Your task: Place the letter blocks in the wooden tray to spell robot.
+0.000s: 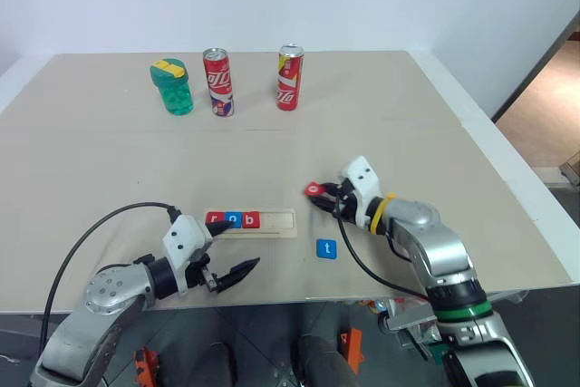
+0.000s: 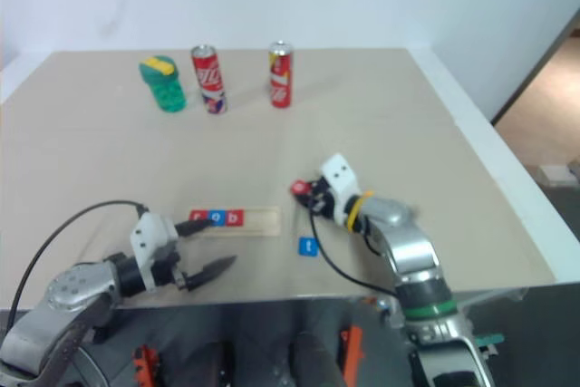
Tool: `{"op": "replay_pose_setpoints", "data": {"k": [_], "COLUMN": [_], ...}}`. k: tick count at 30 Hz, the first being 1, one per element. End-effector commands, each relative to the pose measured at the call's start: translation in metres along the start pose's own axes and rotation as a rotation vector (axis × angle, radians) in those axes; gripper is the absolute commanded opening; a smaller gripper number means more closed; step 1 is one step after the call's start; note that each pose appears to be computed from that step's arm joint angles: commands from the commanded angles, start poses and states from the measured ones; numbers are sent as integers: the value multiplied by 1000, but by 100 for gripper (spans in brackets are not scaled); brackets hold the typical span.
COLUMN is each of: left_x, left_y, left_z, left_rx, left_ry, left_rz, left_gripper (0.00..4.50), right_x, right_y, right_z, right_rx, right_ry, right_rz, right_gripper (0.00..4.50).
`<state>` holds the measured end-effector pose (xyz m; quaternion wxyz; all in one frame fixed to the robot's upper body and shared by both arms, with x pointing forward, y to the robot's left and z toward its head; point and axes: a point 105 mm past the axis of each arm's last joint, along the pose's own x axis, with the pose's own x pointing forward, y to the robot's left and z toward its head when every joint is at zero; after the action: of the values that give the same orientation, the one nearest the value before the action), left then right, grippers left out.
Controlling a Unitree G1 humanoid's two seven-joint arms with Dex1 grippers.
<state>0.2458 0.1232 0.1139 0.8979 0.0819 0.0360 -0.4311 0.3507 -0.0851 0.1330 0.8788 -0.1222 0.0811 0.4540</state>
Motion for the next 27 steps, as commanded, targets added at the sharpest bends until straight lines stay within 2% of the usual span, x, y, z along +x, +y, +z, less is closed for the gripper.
{"op": "replay_pose_setpoints", "data": {"k": [1,5,8,16,27], "left_x": [-4,-2,-3,-7,-10], "left_y": [8,7,6,4,2], "left_z": [5,3,3,1,-2], "left_rx": [36,38,36,35,31], "left_ry": [-21,-19,-21,-4,12], "left_rz": [63,76,84,88,85], "left_gripper": [450,450,450,450,450], "right_x": [3,10,14,28,35], "right_y": [24,43,43,41,46], "right_z": [24,17,5,-3,0], "right_rx": [-76,-149,-190,-216,-234], "right_ry": [-35,24,73,93,75], "right_rz": [244,442,488,489,509], "right_gripper": [120,120,120,120,120]}}
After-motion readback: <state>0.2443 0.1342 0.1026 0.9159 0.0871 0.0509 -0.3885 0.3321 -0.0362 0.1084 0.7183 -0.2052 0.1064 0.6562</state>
